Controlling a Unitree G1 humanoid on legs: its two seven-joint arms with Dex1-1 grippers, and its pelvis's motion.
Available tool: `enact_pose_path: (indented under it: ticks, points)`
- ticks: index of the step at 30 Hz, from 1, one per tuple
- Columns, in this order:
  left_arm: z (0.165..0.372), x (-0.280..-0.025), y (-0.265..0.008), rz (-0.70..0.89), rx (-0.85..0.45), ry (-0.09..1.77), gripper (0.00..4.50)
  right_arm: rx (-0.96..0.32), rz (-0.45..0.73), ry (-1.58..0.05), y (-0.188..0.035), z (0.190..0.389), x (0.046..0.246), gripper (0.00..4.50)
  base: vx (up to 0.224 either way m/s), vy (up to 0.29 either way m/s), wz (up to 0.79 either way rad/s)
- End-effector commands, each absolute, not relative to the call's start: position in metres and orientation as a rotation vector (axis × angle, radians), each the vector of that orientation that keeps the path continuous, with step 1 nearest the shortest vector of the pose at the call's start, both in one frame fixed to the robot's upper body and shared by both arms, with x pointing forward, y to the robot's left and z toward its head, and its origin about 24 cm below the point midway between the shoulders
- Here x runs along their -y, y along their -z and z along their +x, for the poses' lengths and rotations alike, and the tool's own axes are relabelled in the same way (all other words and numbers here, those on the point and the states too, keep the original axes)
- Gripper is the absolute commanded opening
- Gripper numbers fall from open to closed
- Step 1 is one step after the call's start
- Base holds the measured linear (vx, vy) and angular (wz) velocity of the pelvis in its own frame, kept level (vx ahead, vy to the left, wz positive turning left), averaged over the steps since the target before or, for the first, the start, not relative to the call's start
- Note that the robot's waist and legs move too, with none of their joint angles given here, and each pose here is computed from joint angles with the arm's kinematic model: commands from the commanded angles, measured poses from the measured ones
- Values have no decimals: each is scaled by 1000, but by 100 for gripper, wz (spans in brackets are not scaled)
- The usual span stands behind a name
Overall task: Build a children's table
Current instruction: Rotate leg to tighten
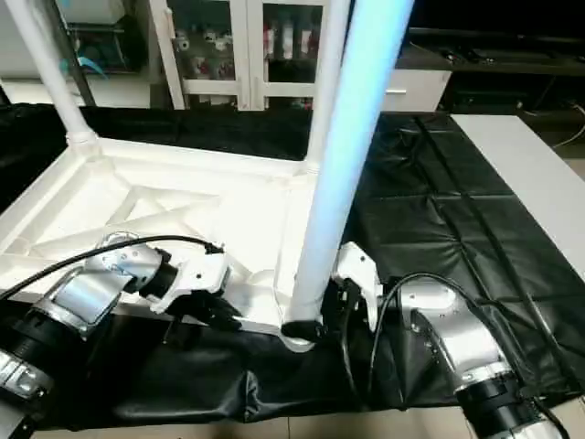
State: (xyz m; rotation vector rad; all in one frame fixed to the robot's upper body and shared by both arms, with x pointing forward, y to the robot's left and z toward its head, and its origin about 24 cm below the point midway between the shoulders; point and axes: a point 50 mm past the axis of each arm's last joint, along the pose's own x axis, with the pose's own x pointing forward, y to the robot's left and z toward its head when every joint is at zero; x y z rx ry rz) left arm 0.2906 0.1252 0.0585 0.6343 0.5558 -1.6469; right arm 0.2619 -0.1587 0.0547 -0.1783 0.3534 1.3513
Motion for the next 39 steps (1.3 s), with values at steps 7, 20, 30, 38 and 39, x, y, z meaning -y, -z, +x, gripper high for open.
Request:
enact_pose_path:
  ticks: [7, 20, 30, 38, 39]
  points:
    - [277, -125, -39, 660, -698, 1706, 0, -401, -259, -1398, -57, 265, 162, 373, 0, 0, 0]
    - [278, -126, -38, 663, -703, 1691, 0, -441, -299, -1443, -53, 265, 160, 272, 0, 0, 0]
    - [283, -122, -36, 643, -667, 1619, 0, -416, -217, -1259, -43, 278, 154, 252, 0, 0, 0]
    - [316, -98, -32, 513, -493, 1240, 0, -419, -20, -680, -21, 312, 151, 250, -54, 6, -5]
    - [320, -94, -31, 499, -481, 1180, 0, -421, -21, -603, -18, 316, 149, 250, -57, 26, -13]
